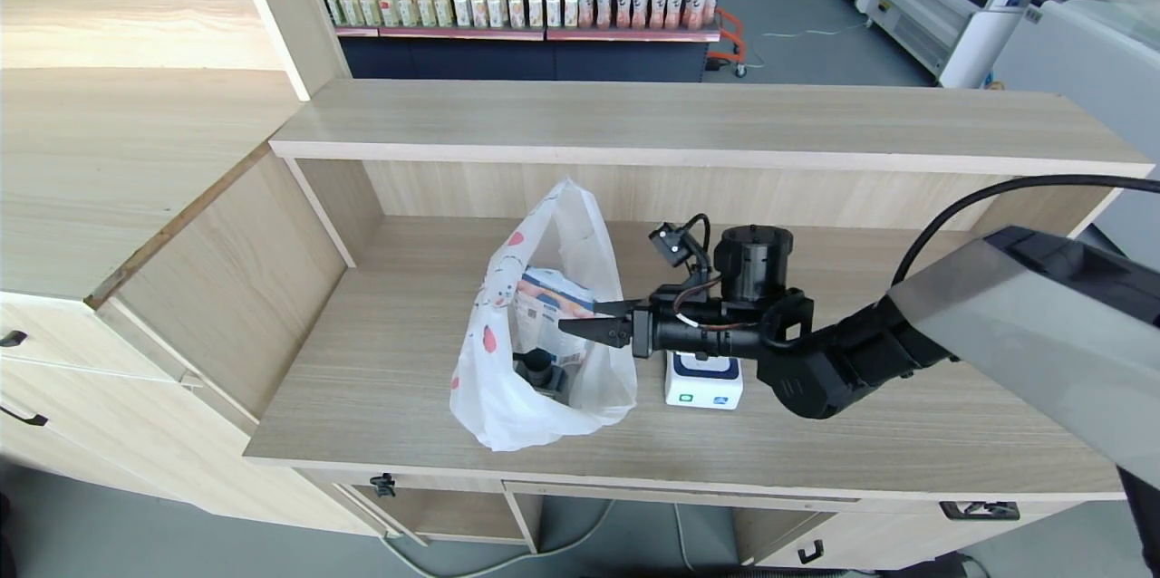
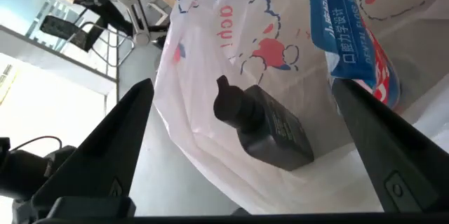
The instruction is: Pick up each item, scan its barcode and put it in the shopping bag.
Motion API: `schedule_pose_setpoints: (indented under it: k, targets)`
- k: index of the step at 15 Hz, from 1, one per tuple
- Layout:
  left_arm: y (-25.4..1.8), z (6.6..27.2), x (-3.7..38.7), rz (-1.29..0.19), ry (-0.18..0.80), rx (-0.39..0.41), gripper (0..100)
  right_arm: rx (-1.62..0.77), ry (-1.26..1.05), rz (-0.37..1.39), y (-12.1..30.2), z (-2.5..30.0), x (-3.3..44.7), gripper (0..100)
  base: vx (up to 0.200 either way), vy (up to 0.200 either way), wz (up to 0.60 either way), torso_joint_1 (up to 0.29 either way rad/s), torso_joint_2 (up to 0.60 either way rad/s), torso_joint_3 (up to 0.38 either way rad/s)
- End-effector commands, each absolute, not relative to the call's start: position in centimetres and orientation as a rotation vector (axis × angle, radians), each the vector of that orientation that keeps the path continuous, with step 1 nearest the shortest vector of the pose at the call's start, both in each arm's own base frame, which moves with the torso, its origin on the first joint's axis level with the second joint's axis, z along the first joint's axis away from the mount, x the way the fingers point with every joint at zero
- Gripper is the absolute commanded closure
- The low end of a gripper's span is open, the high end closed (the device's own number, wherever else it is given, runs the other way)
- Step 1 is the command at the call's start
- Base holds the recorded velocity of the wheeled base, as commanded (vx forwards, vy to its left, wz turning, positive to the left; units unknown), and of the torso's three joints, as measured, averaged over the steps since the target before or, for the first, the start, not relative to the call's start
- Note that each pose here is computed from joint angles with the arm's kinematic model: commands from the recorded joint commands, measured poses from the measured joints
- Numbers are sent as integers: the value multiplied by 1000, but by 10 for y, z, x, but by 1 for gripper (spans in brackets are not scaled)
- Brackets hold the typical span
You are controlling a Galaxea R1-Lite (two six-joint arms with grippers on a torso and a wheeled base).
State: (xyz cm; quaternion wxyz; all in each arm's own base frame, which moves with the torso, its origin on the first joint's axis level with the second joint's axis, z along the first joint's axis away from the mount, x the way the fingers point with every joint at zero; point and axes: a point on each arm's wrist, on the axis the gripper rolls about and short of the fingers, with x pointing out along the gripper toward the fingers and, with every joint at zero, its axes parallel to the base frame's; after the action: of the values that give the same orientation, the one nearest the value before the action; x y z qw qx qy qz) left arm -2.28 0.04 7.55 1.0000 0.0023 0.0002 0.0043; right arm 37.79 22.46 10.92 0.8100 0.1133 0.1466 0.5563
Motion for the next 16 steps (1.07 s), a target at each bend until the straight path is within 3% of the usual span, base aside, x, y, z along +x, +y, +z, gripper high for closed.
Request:
schedule_pose_setpoints:
  k: [1,4,7,8,9,11,14,16]
  targets:
    - [0,75,-23,9,0,5,0,281,294,1144,197,139,365,0,0,0,0,0,0,0]
    - [0,75,-23,9,0,5,0,423,270,1068,161,196,327,0,0,0,0,0,0,0]
    - [0,75,-23,9,0,5,0,432,238,1003,117,215,281,0,0,0,0,0,0,0]
    - [0,75,-23,9,0,5,0,365,193,912,80,213,253,0,0,0,0,0,0,0]
    - [0,75,-23,9,0,5,0,317,172,877,67,211,241,0,0,0,0,0,0,0]
    - [0,75,-23,9,0,5,0,128,144,678,18,191,165,0,0,0,0,0,0,0]
    - [0,75,-23,9,0,5,0,59,202,282,4,149,74,0,0,0,0,0,0,0]
    - [0,75,-23,9,0,5,0,45,199,145,3,117,34,0,0,0,0,0,0,0]
